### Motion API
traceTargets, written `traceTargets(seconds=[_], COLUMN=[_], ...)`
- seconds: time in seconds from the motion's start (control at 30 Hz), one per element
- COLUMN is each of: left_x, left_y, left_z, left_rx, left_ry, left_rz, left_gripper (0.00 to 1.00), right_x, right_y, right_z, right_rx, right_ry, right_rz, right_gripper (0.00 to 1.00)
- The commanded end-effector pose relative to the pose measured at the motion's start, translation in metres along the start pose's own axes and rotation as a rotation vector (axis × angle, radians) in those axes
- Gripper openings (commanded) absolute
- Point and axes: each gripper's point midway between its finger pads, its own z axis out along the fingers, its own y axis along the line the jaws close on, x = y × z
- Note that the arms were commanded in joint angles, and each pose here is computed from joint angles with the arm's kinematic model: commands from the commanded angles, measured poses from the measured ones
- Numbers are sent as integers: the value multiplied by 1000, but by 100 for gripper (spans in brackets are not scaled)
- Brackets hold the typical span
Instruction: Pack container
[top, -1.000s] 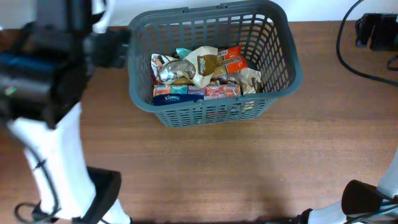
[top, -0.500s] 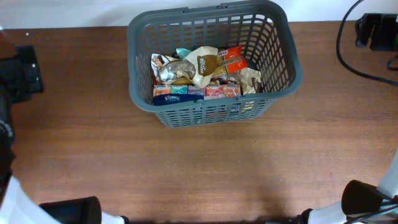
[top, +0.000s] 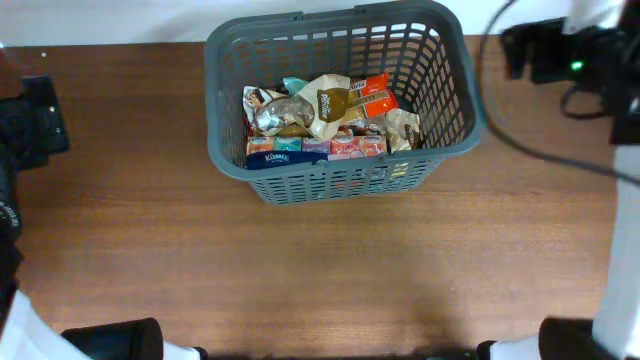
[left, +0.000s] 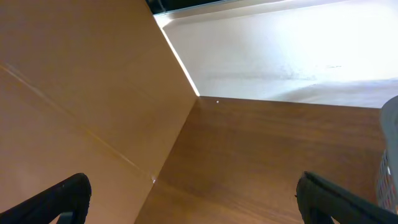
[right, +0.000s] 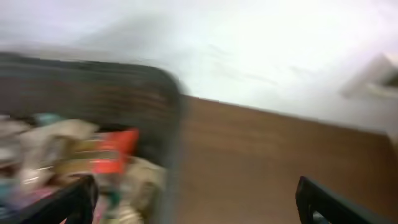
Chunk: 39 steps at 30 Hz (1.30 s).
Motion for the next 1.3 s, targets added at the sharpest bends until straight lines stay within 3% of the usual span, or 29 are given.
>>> traceTargets(seconds=[0.0, 0.2, 0.3, 0.37, 0.5, 0.63, 0.97, 1.27], left_x=[1, 1, 1, 1, 1, 1, 1, 1], left_y=[4, 4, 4, 4, 4, 4, 4, 4], left_z=[0, 0, 0, 0, 0, 0, 0, 0], left_rx=[-17, -17, -17, -17, -17, -17, -17, -17], left_ry=[3, 3, 3, 3, 3, 3, 3, 3], left_rz=[-19, -19, -19, -19, -19, -19, -19, -19], left_gripper=[99, 99, 99, 99, 99, 99, 99, 99], right_x=[-5, 46, 86, 97, 121, 160, 263, 285], right_y=[49, 72, 60, 58, 60, 62, 59, 54], right_z=[-41, -95, -114, -121, -125, -108, -40, -22], right_rx=[-86, -120, -13, 22, 95, 127, 161, 180], right_ry=[-69, -79, -102, -175, -469, -578, -525, -485], right_rz=[-62, -84, -179, -207, -248, -247, -232, -222], right_gripper=[99, 99, 99, 99, 99, 99, 99, 99])
